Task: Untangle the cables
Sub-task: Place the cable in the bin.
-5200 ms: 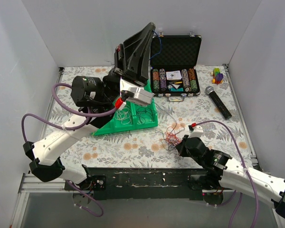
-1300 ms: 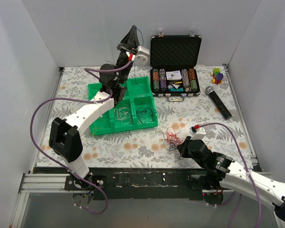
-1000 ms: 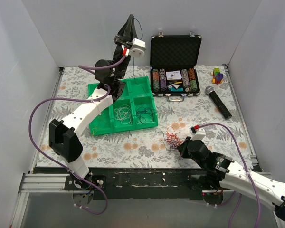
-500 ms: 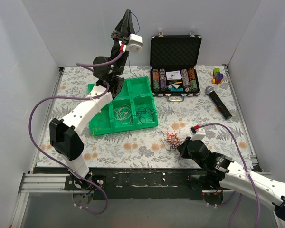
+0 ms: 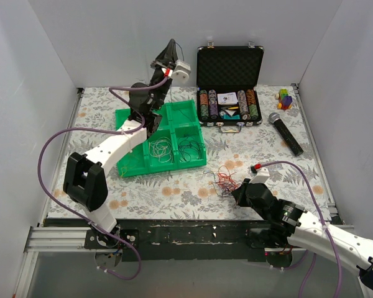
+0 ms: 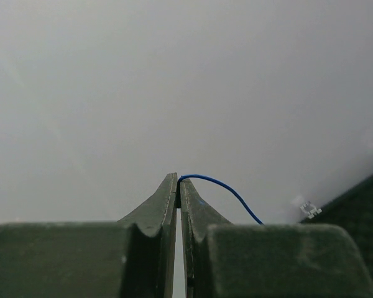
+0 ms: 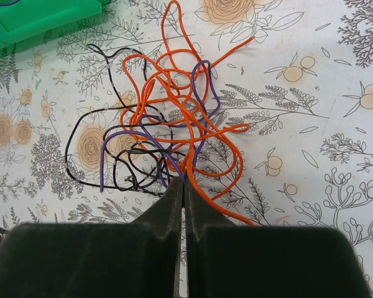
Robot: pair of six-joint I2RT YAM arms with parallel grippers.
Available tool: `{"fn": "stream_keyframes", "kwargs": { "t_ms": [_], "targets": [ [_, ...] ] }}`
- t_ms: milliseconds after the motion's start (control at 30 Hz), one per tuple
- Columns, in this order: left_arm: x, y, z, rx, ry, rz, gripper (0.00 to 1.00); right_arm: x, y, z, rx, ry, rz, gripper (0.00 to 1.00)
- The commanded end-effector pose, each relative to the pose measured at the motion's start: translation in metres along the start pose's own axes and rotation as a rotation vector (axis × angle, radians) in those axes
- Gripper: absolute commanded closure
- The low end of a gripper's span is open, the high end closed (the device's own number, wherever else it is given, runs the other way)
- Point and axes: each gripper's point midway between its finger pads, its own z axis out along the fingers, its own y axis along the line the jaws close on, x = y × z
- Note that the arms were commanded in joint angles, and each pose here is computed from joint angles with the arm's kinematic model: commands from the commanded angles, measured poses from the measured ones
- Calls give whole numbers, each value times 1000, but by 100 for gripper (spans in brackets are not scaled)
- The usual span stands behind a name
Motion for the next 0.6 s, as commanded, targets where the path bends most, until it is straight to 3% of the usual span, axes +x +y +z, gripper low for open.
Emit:
{"fn": "stream_keyframes", "kwargs": {
  "t_ms": [0, 267, 567],
  "targets": [
    [-16, 10, -17, 22, -14, 6, 100, -5, 1, 1, -3, -31, 17, 99],
    [-5, -7, -37, 92, 11, 15, 100, -4, 2, 1, -2, -25, 15, 99],
    [-25, -41, -74, 274, 87, -199, 100, -3, 2, 2, -6, -24, 19, 99]
  ]
}}
